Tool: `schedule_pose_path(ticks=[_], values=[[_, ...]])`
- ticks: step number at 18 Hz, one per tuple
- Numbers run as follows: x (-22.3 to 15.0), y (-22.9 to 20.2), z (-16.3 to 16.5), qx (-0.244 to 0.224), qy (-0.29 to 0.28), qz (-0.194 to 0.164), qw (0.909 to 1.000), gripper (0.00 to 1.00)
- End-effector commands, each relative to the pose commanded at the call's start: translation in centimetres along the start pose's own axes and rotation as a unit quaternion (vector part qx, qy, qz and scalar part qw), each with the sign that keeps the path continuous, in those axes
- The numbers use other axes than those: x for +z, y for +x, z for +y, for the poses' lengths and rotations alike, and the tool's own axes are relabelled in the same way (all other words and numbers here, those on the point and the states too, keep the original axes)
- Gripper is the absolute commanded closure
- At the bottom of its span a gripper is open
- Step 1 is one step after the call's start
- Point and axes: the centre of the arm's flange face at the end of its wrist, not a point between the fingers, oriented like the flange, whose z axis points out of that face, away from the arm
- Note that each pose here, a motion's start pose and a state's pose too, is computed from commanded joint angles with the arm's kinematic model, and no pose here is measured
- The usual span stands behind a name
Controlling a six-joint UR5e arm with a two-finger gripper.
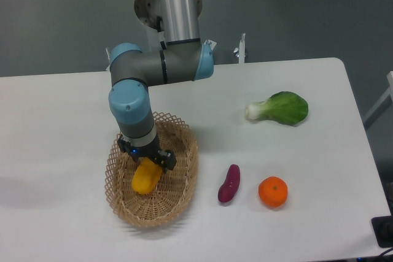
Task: Pick up the mango from the basket
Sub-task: 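Lower the gripper onto the yellow mango and close on it, then lift the yellow mango out of the basket and carry it away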
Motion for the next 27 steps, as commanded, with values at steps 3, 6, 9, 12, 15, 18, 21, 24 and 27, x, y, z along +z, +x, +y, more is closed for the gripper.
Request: schedule_pose_path(ticks=[3, 6, 9, 12, 15, 18, 21, 24, 27], values=[[-0.2, -0.1, -0.1, 0.002, 0.001, -0.001, 1.0, 0.56], [-0.5, -0.2, -0.2, 0.002, 0.004, -0.003, 1.0, 0.6], [-1.9, -0.8, -0.9, 0.002, 0.018, -0.011, 0.9998, 0.6], [-6.6, -2.8, -2.0, -0.004, 0.053, -0.034, 0.998, 0.59], [-11.8, -8.0, -1.6, -0.03, 0.085, -0.06, 0.9941, 0.59], [-15.5, -13.5, 0.1, -0.046, 0.097, -0.065, 0.9921, 0.59], [-18.3, -19.0, 3.6, -0.025, 0.095, -0.085, 0.9915, 0.59], [-18.8, -23.5, 8.4, -0.014, 0.085, -0.064, 0.9942, 0.59], [-19.8, -27.3, 13.4, 0.027, 0.074, -0.065, 0.9948, 0.59]])
